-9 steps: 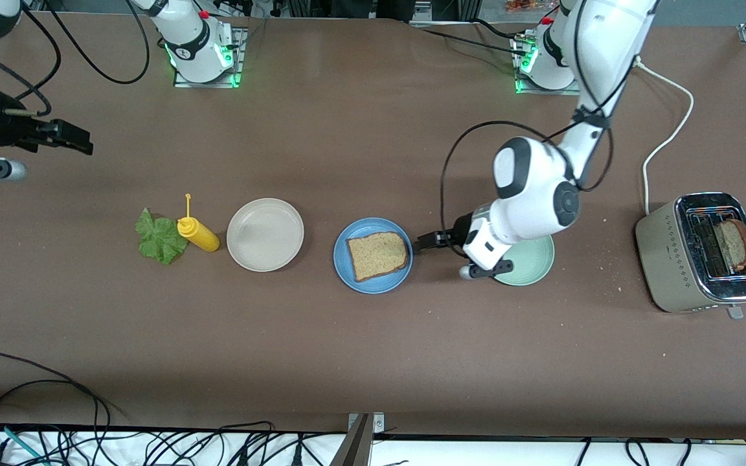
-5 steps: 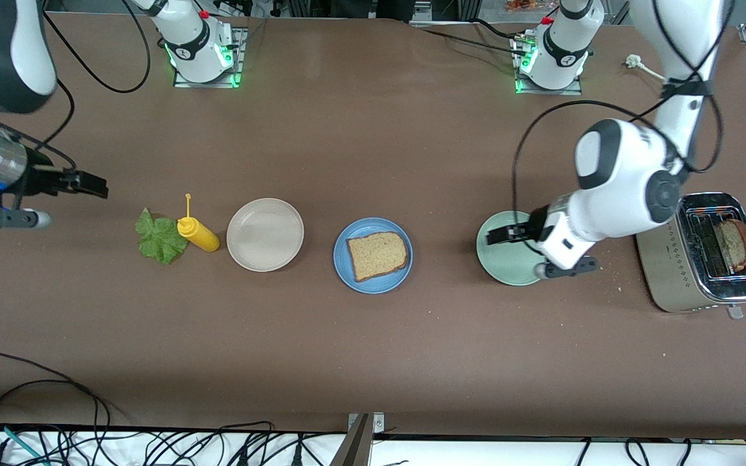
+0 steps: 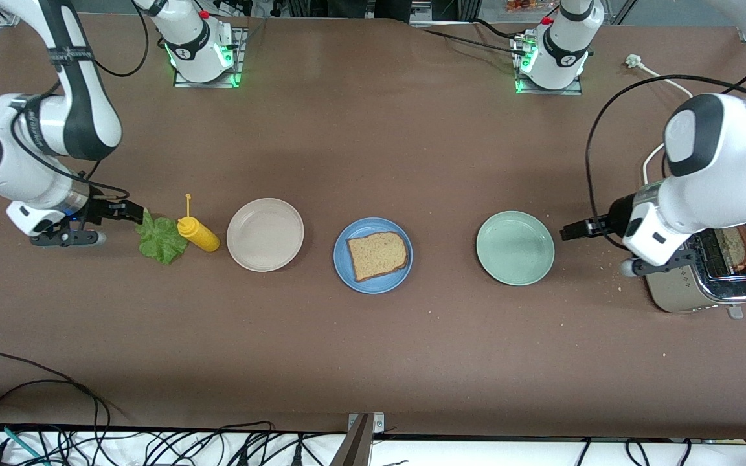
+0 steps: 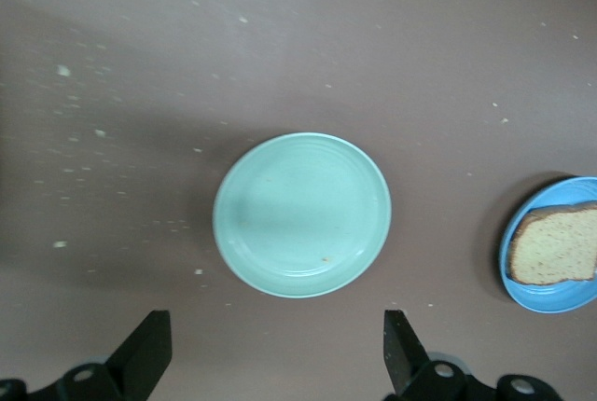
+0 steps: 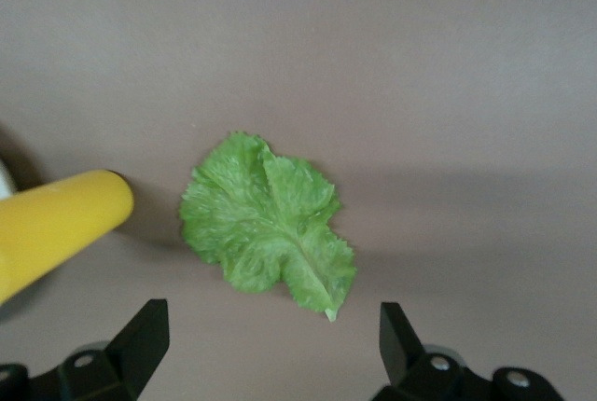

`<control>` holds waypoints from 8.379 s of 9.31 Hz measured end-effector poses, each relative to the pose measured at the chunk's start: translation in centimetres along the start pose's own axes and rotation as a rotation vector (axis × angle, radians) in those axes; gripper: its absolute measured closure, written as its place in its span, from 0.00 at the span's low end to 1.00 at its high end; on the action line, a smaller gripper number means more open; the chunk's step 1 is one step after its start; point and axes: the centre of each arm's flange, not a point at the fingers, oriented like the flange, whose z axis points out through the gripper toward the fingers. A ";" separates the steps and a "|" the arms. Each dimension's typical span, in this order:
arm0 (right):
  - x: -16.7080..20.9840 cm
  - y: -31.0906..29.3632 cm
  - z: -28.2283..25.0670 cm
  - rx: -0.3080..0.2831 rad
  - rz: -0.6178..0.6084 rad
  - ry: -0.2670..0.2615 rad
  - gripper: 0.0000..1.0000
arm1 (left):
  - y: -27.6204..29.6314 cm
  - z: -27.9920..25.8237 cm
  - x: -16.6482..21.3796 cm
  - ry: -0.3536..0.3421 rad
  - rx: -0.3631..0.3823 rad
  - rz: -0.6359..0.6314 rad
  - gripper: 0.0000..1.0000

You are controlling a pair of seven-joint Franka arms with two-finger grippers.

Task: Make sandwich in blue plate with both arms
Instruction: 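Withdraw the left gripper while the right gripper reaches the lettuce leaf, then grasp the green lettuce leaf with the right gripper and lift it, then carry the lettuce leaf over the bread on the blue plate, then release the lettuce onto the bread with the right gripper, then move the right gripper back to the yellow squeeze bottle, then grasp the yellow squeeze bottle with the right gripper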

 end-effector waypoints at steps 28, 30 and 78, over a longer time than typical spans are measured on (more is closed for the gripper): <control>5.9 -23.4 -14.3 0.111 0.248 -0.216 0.93 | -5.6 -9.7 1.0 0.136 0.190 0.150 0.00; 6.7 -29.9 -11.1 0.175 0.364 -0.182 0.93 | -5.6 -9.9 0.9 0.139 0.189 0.151 0.00; 1.2 1.6 17.5 1.045 -1.327 0.731 0.00 | -5.6 -9.2 1.0 0.126 0.190 0.151 0.00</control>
